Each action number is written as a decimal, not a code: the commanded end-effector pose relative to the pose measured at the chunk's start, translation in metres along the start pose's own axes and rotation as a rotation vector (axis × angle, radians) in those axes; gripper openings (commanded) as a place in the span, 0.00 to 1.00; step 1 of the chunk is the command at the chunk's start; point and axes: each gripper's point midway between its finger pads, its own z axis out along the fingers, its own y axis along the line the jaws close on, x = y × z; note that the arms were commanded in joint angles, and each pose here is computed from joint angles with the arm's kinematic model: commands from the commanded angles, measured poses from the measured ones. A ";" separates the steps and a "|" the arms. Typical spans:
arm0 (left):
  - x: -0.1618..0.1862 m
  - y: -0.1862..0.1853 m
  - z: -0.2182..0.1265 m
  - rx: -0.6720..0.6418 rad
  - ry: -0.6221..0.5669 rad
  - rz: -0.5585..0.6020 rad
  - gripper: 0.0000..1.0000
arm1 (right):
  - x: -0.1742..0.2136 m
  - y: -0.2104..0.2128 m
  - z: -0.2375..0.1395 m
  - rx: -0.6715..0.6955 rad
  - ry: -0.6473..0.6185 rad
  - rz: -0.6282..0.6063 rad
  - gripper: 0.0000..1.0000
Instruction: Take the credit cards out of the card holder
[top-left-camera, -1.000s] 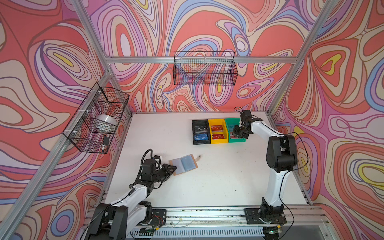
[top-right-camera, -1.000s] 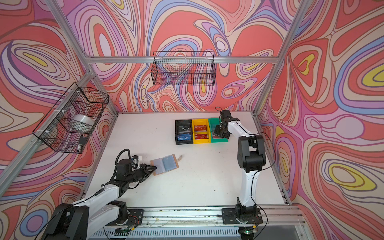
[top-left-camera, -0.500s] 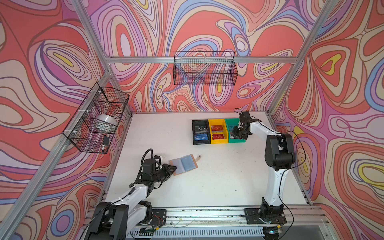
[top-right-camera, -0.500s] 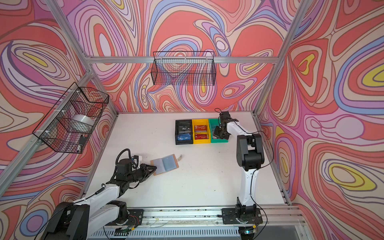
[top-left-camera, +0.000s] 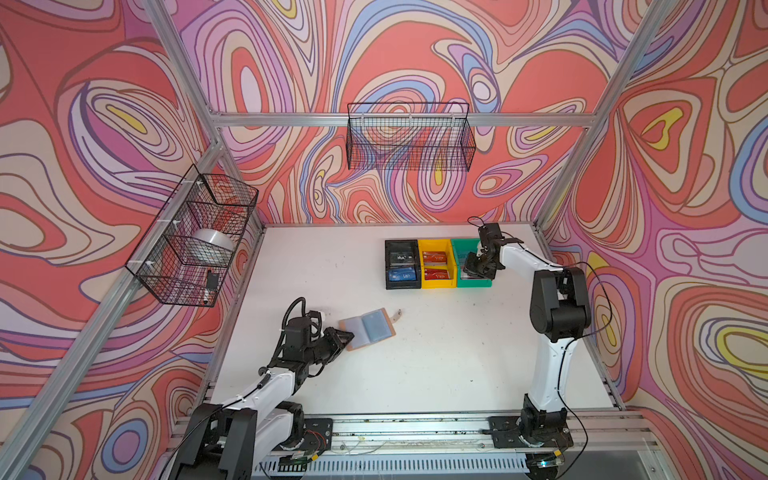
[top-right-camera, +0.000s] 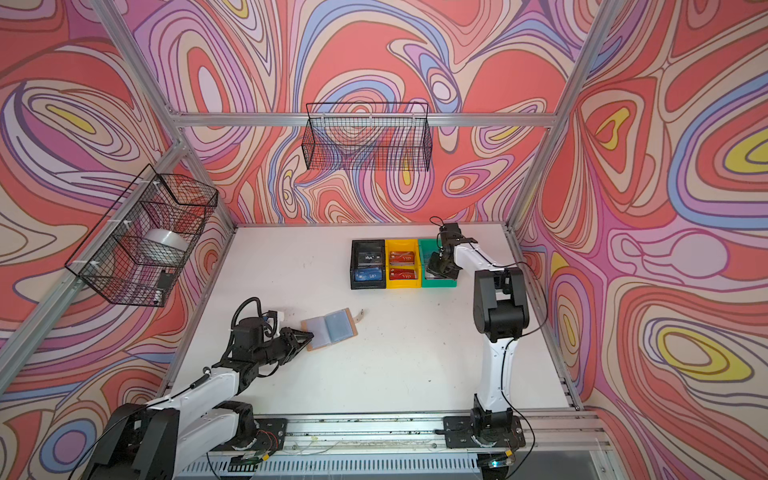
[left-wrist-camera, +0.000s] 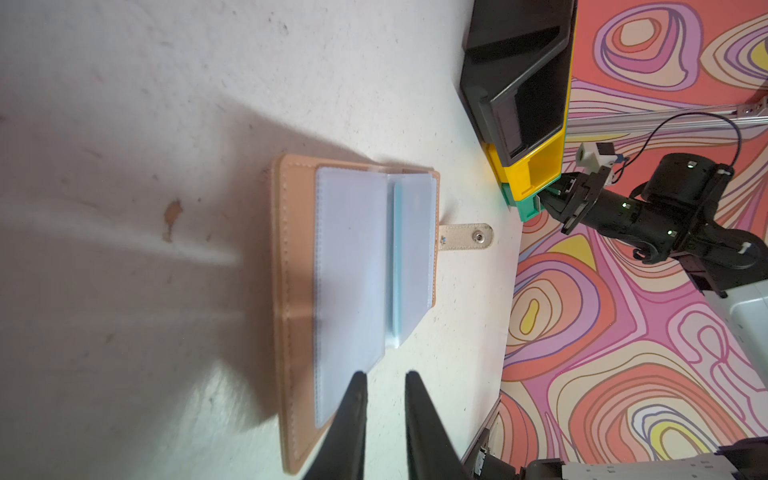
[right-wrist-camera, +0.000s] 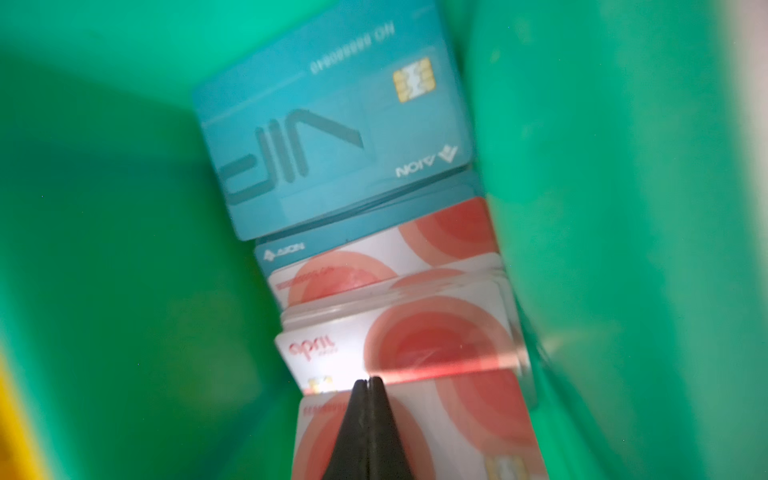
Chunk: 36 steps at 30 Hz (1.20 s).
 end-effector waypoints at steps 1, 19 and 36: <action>-0.010 -0.009 0.000 0.019 -0.027 0.028 0.21 | -0.023 0.014 -0.047 -0.057 -0.119 -0.026 0.00; -0.009 -0.008 0.002 0.034 -0.021 0.021 0.20 | 0.035 -0.007 -0.049 -0.044 -0.027 0.002 0.00; -0.008 -0.007 0.001 0.025 -0.021 0.021 0.20 | 0.038 -0.019 -0.020 0.013 0.018 0.000 0.00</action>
